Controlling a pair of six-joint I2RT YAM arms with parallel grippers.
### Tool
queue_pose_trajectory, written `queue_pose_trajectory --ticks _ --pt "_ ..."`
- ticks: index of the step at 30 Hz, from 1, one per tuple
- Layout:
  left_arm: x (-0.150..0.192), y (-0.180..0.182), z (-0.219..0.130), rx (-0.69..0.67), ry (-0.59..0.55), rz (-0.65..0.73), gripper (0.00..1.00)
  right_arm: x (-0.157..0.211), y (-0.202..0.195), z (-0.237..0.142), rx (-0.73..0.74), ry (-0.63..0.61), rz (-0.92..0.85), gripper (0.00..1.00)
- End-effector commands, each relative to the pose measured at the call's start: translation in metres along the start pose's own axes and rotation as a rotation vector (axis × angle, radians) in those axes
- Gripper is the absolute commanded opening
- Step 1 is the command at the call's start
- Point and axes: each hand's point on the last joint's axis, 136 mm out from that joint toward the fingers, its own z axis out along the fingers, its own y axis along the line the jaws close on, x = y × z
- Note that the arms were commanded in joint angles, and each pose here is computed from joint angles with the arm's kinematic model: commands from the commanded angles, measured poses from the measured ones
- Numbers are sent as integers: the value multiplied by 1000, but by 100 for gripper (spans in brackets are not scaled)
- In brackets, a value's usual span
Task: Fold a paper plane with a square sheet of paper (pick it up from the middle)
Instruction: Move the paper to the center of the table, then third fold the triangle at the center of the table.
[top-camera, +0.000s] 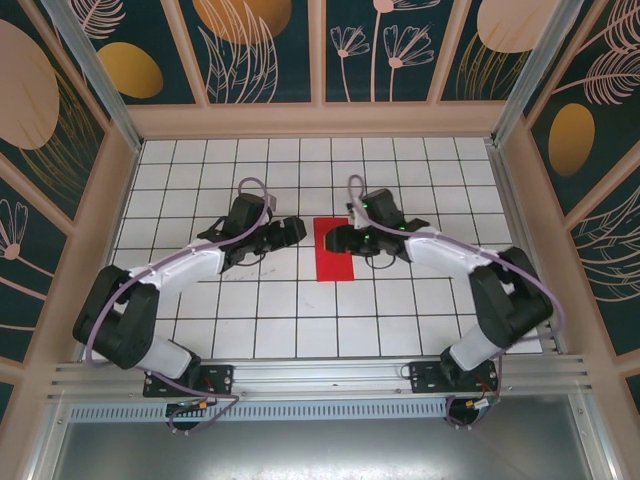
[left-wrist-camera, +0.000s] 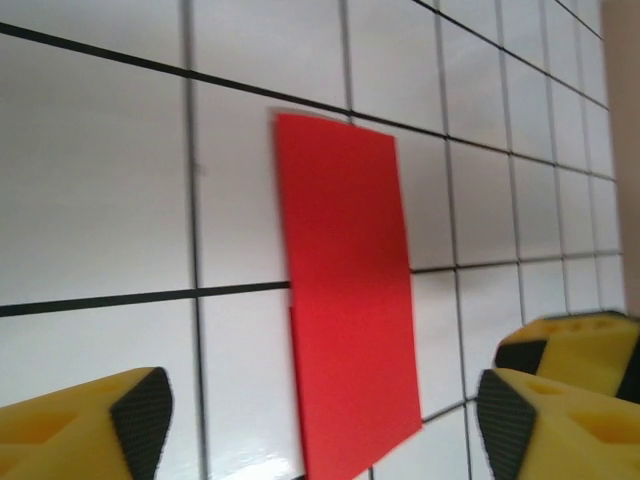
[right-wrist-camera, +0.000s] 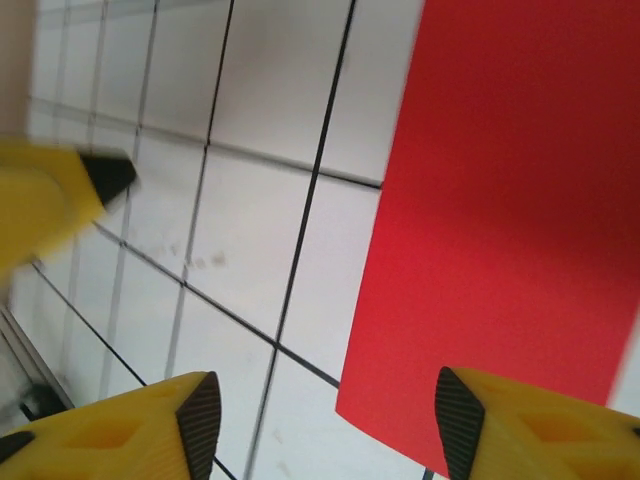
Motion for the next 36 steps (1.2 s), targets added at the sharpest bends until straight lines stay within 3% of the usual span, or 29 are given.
queue_pose_trajectory --ticks 1,6,12,21,36 --pt "3 -35 13 158 51 42 76 0 -25 -13 58 -80 176 65" --pt "12 -49 44 158 116 57 54 11 -47 -19 89 -113 275 68" --pt "16 -31 90 44 190 -1 31 20 -57 -15 88 -104 332 68" --pt "34 19 113 -121 224 -37 19 22 -61 -7 98 -73 357 64" --pt "62 63 116 -241 265 -81 14 40 -65 10 106 29 360 51"
